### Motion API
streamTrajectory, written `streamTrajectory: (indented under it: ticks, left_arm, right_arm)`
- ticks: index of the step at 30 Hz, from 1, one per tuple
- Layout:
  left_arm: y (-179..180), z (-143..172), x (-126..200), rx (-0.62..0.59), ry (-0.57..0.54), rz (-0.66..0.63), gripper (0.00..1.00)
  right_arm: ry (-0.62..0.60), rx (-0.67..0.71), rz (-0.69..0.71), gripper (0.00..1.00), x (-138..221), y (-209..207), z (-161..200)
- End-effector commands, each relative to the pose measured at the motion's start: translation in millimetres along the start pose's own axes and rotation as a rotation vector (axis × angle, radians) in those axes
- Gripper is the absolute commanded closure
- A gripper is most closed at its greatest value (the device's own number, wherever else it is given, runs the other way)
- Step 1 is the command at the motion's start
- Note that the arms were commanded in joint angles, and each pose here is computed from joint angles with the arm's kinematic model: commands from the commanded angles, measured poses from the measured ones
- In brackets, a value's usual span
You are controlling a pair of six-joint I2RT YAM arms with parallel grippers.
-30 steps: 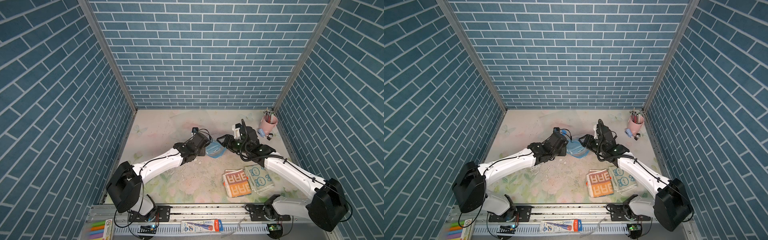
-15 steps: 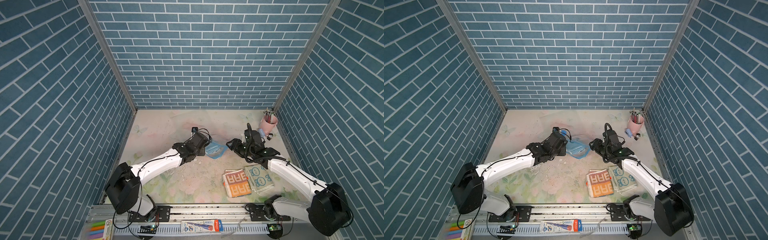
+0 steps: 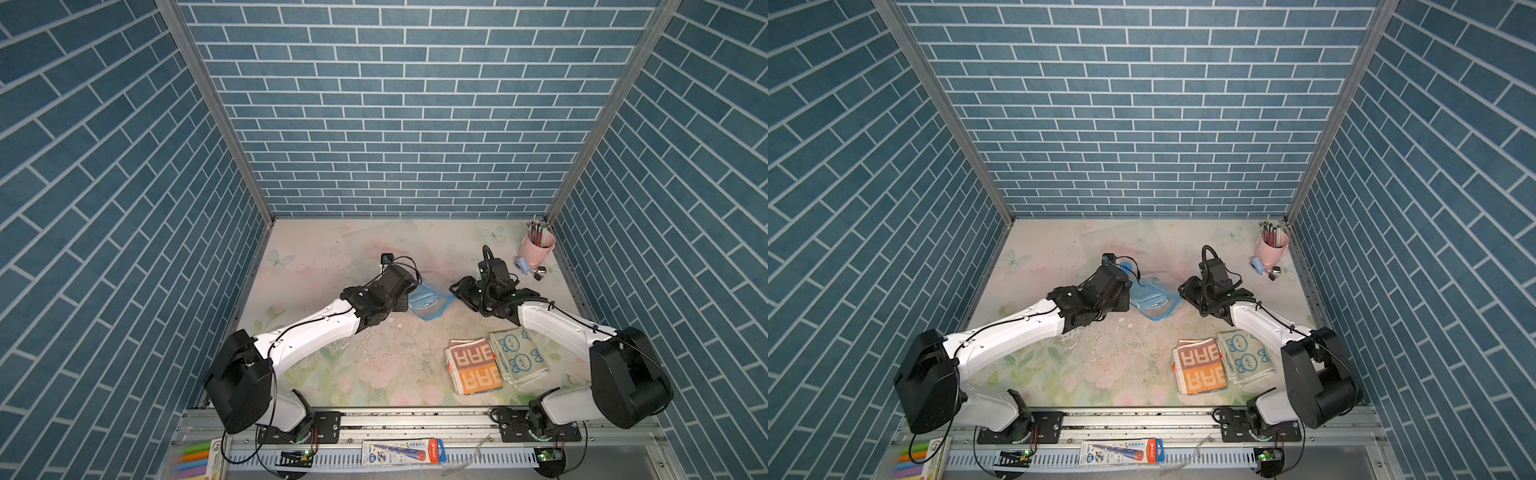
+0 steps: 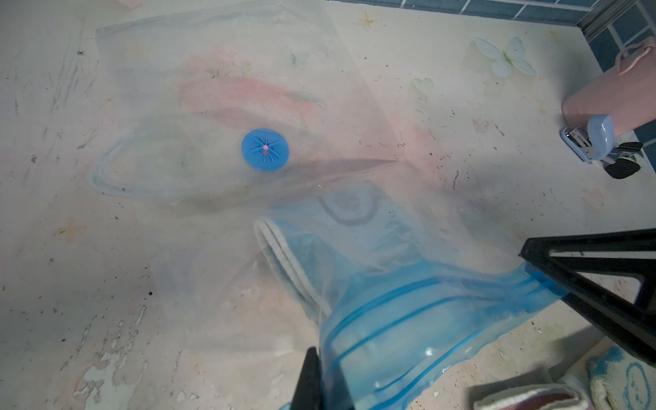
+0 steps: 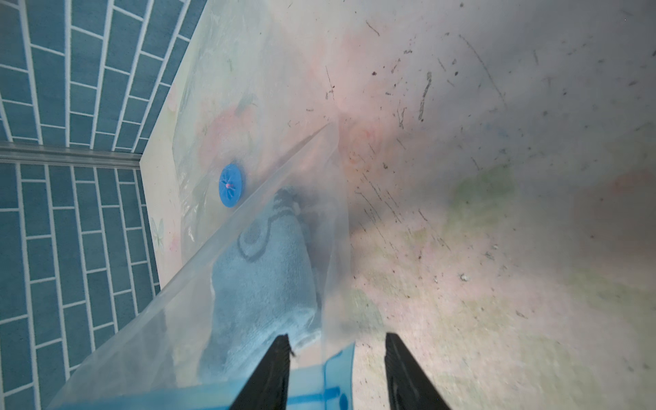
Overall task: Place the folded towel into the vacuum bag
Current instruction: Adjust the vacuum bag at the center of the board.
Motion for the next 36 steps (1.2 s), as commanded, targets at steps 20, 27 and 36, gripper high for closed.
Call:
streamTrajectory:
  ticks: [20, 27, 36]
  left_arm:
    - [5, -1, 6, -0.024, -0.015, -0.019, 1.00]
    - [14, -9, 23, -0.053, -0.053, -0.046, 1.00]
    - [23, -11, 38, -0.119, -0.061, -0.070, 1.00]
  right_arm:
    - [-0.019, -0.030, -0.042, 1.00, 2, 13, -11]
    - [-0.033, 0.004, -0.080, 1.00, 19, 34, -18]
    - [-0.071, 0.067, -0.132, 1.00, 50, 69, -35]
Point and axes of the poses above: each gripper's point midway between its finger pads, its own x axis back along the fingers, its own y axis along the line the jaws close on, z = x × y, the point moved 4 cm from there along x, back along the fingers, and after that the axes turned 2 degrees about -x, right-handed, at the moved point
